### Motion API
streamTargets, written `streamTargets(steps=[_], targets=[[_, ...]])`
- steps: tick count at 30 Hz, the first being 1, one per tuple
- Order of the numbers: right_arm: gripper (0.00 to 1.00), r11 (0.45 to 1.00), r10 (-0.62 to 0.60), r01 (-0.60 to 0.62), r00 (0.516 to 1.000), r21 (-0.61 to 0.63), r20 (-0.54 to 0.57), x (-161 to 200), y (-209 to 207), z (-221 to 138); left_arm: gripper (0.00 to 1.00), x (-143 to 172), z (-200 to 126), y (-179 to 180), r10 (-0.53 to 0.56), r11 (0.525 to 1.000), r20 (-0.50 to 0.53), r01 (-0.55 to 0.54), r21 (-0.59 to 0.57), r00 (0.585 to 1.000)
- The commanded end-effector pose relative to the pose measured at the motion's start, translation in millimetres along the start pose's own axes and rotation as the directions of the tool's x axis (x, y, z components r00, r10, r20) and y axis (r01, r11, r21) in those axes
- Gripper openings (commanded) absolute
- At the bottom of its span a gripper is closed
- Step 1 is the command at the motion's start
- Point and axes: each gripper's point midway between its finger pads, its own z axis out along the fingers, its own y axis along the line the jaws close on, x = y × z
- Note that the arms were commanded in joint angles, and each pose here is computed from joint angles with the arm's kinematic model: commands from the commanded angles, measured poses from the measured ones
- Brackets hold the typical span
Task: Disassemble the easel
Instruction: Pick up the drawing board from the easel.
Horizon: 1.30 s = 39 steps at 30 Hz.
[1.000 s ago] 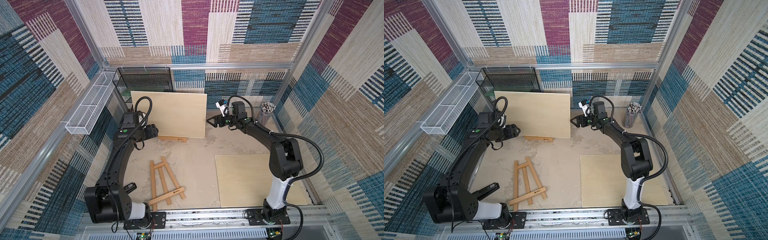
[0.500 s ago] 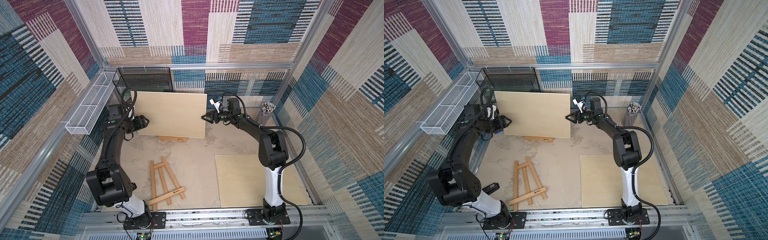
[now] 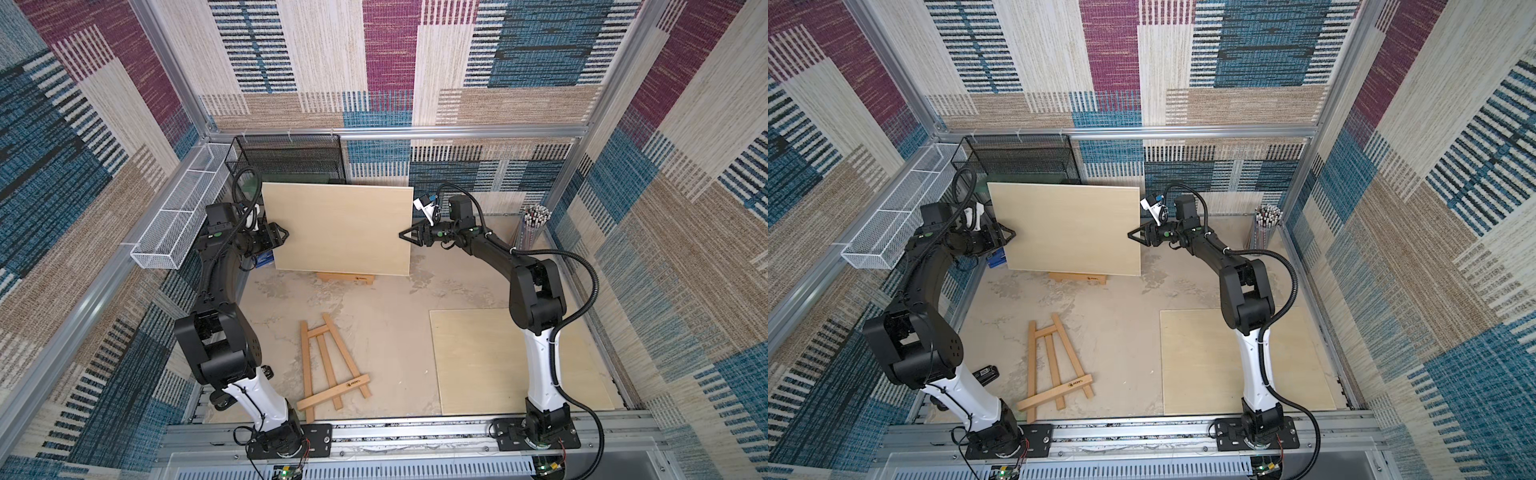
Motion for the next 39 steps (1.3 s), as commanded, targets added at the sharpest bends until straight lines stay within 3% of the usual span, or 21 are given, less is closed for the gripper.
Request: streamTargets(steps=[1, 7, 12, 23, 29, 39], targets=[[0.44, 1.000, -0.018, 0.018, 1.000, -0.013, -0.017, 2, 0, -1, 0.73, -19, 2, 8, 0.074, 0.997, 0.059, -0.072, -0.035, 0.996], [0.36, 1.000, -0.027, 0.026, 0.999, -0.012, -0.045, 7, -2, -1, 0.75, -34, 1, 25, 0.075, 0.997, 0.115, -0.072, -0.033, 0.991], [0.28, 0.999, -0.033, 0.032, 0.998, -0.017, -0.053, 7, -3, 1, 0.78, -35, 11, 21, 0.089, 0.994, 0.109, -0.095, 0.053, 0.990], [0.28, 0.997, -0.057, 0.054, 0.996, -0.049, -0.061, 6, -2, 7, 0.86, -49, 34, 25, 0.162, 0.971, 0.134, -0.182, 0.156, 0.978], [0.33, 0.996, -0.071, 0.068, 0.996, -0.059, -0.054, -1, -2, 4, 0.85, -50, 46, 28, 0.184, 0.952, 0.134, -0.210, 0.221, 0.974], [0.50, 0.981, -0.085, 0.082, 0.996, -0.178, -0.012, -17, 1, -10, 0.79, -38, 45, 12, 0.182, 0.872, 0.153, -0.231, 0.431, 0.971]])
